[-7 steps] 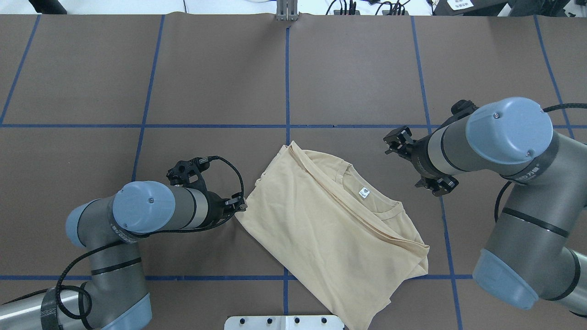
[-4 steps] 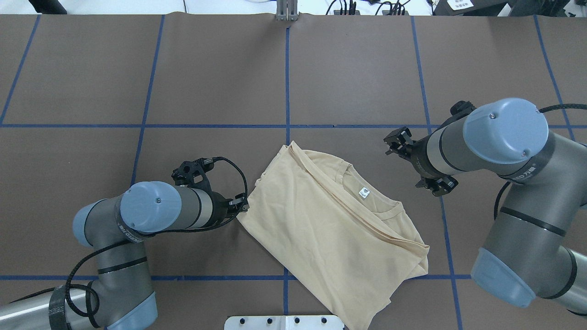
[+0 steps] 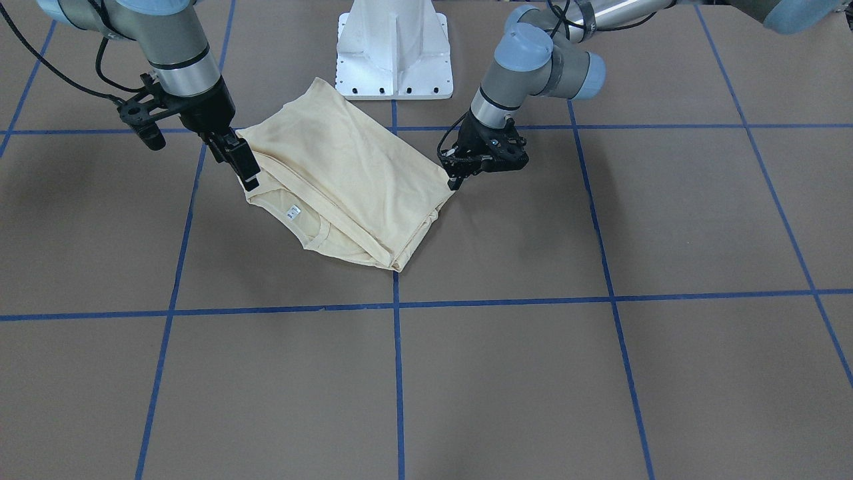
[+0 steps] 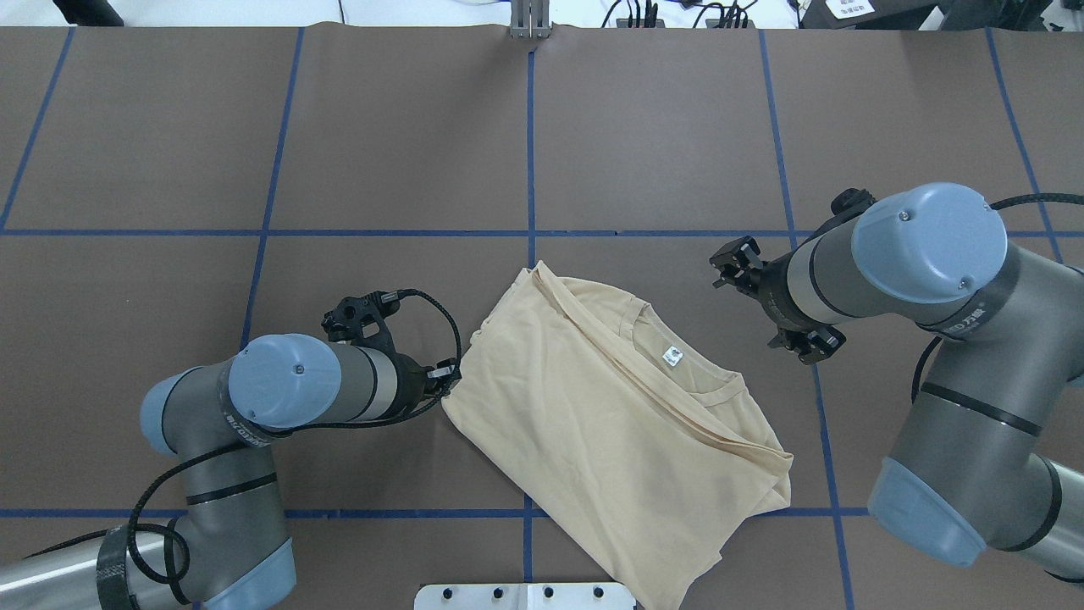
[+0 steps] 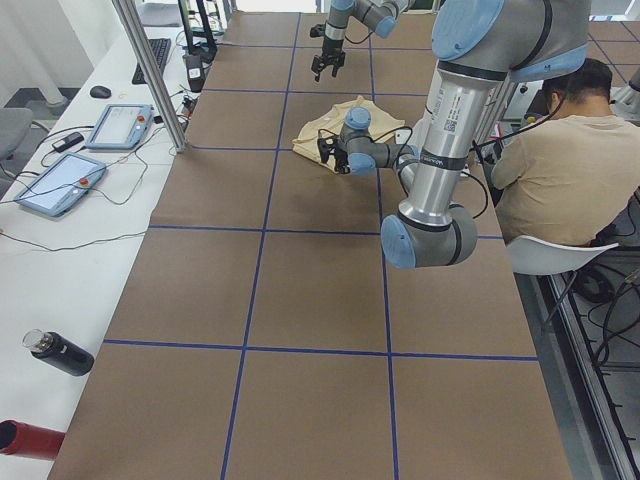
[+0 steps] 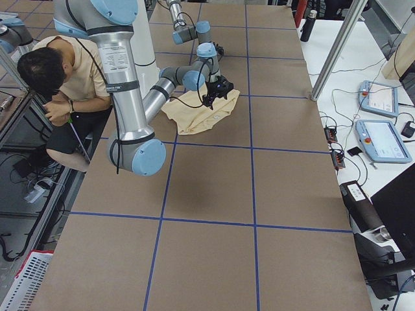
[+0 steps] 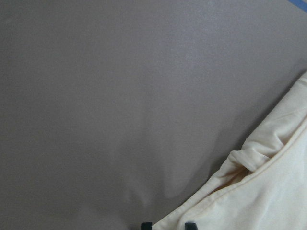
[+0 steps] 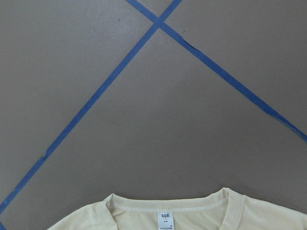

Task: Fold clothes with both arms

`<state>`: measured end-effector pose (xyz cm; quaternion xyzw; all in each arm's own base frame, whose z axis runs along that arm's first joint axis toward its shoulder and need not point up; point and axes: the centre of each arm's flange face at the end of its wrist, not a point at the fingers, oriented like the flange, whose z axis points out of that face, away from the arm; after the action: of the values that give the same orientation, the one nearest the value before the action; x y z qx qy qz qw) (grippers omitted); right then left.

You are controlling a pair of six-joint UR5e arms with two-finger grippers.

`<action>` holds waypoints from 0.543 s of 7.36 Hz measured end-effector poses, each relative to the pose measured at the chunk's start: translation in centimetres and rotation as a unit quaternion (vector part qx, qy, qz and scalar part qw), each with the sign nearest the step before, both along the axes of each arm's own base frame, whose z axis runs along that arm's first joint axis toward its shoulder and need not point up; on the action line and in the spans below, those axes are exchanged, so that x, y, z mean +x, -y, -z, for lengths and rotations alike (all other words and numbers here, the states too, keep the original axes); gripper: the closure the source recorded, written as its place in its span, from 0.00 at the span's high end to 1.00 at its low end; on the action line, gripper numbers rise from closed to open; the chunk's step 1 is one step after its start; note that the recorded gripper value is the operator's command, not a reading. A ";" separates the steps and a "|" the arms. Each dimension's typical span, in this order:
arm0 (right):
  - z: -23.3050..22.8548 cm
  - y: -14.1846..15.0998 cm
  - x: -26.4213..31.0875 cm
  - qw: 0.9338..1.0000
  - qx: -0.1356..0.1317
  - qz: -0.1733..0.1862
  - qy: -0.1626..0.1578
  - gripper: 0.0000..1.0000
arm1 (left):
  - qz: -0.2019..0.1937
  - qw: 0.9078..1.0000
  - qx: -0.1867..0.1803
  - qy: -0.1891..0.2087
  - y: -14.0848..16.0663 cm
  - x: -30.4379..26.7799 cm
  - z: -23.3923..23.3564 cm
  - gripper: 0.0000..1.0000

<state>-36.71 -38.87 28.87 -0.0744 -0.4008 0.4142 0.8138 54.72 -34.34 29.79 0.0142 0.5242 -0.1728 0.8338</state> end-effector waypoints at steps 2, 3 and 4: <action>-0.1 0.0 -0.1 1.000 -0.001 0.000 -0.001 1.00 | 0.008 0.999 0.041 0.011 3.3 -2.1 0.1 0.00; -0.3 0.1 -0.3 1.000 -0.002 0.001 -0.003 1.00 | 0.017 0.997 0.073 0.024 6.5 -3.6 0.1 0.00; -0.4 0.2 -0.8 1.000 -0.003 0.002 -0.003 1.00 | 0.031 0.994 0.096 0.040 10.6 -4.3 0.3 0.00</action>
<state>-37.50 -39.11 29.31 -0.0763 -0.3968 0.4144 0.8155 50.46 -44.93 29.53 0.1172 0.5038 -0.1466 0.8432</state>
